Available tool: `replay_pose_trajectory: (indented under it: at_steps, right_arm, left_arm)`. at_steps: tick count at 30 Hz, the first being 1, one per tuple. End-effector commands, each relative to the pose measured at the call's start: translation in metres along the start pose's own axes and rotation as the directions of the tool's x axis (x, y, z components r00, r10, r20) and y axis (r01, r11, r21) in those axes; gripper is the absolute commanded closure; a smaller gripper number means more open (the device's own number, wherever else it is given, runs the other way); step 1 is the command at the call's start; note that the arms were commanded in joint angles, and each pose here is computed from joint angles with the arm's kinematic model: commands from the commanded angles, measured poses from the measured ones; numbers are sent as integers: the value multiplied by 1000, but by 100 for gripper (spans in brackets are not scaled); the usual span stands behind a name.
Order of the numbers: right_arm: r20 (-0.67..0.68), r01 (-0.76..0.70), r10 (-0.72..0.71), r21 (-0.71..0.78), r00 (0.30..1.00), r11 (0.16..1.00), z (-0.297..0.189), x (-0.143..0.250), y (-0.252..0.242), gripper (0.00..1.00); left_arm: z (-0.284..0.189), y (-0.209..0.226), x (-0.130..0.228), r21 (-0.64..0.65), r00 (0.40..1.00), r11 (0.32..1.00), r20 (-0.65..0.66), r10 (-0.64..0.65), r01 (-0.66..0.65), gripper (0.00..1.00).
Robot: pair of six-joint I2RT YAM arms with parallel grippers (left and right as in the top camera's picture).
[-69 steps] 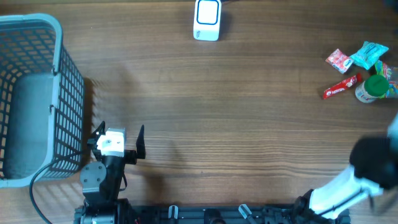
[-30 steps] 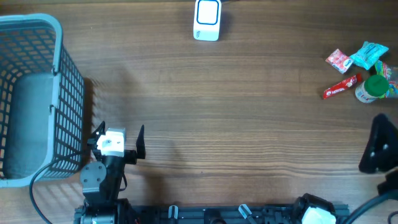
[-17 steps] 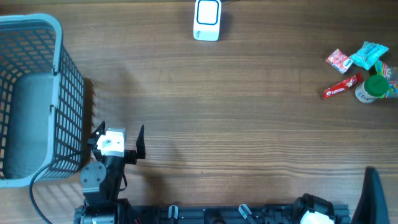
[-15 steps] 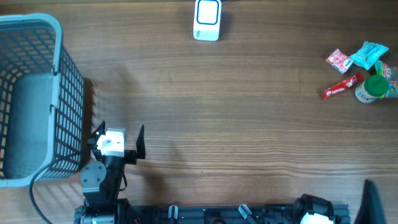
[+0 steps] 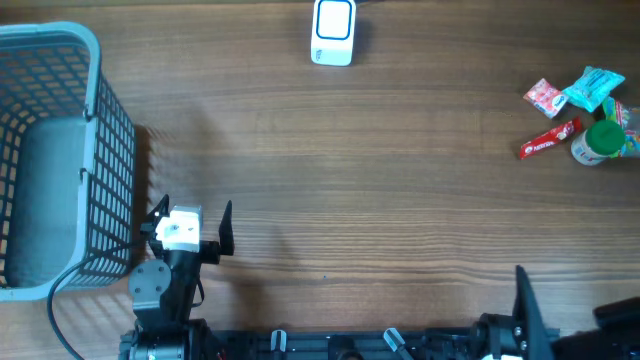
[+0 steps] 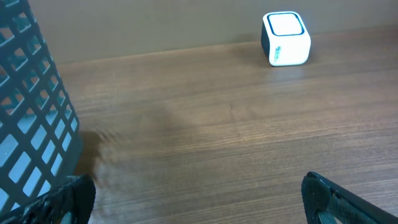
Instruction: Scan the item barcode
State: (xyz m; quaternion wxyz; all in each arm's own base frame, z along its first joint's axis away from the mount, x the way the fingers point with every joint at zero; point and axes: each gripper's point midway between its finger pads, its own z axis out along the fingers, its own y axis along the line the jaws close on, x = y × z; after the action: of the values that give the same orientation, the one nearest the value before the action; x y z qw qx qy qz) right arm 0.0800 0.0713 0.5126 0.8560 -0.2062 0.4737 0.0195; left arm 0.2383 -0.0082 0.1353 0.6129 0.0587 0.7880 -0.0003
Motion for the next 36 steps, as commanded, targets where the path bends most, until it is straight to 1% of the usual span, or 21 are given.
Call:
replay_pose_trajectory:
  at_steps: [1, 4, 9, 14, 17, 19, 21, 28, 36]
  right_arm:
    - [11, -27, 26, 64, 1000, 998, -7, 23, -8, 0]
    - [-5, -59, 60, 87, 998, 994, -5, 50, -12, 0]
    - [-3, -87, 88, 44, 996, 995, 0, 91, 0, 0]
    - [-26, -134, 134, 6, 991, 991, 3, 143, 16, 0]
    - [-39, -145, 145, 2, 989, 989, 4, 164, 21, 0]
    - [-22, -139, 139, 4, 990, 990, 4, 176, 23, 0]
    - [18, -125, 125, 7, 992, 992, 3, 181, 24, 0]
    - [70, -106, 104, 23, 992, 994, 0, 202, 28, 0]
    - [61, -110, 106, 58, 992, 992, -3, 222, 27, 0]
  left_arm:
    - [0, -3, 0, 13, 1000, 1000, 5, 14, -14, 0]
    - [0, -3, 0, 13, 1000, 1000, 5, 14, -14, 0]
    - [0, -3, 0, 13, 1000, 1000, 5, 14, -14, 0]
    - [0, -3, 0, 13, 1000, 1000, 5, 14, -14, 0]
    - [0, -3, 0, 13, 1000, 1000, 5, 14, -14, 0]
    - [0, -3, 0, 13, 1000, 1000, 5, 14, -14, 0]
    - [0, -3, 0, 13, 1000, 1000, 5, 14, -14, 0]
    - [0, -3, 0, 13, 1000, 1000, 5, 14, -14, 0]
    - [0, -3, 0, 13, 1000, 1000, 5, 14, -14, 0]
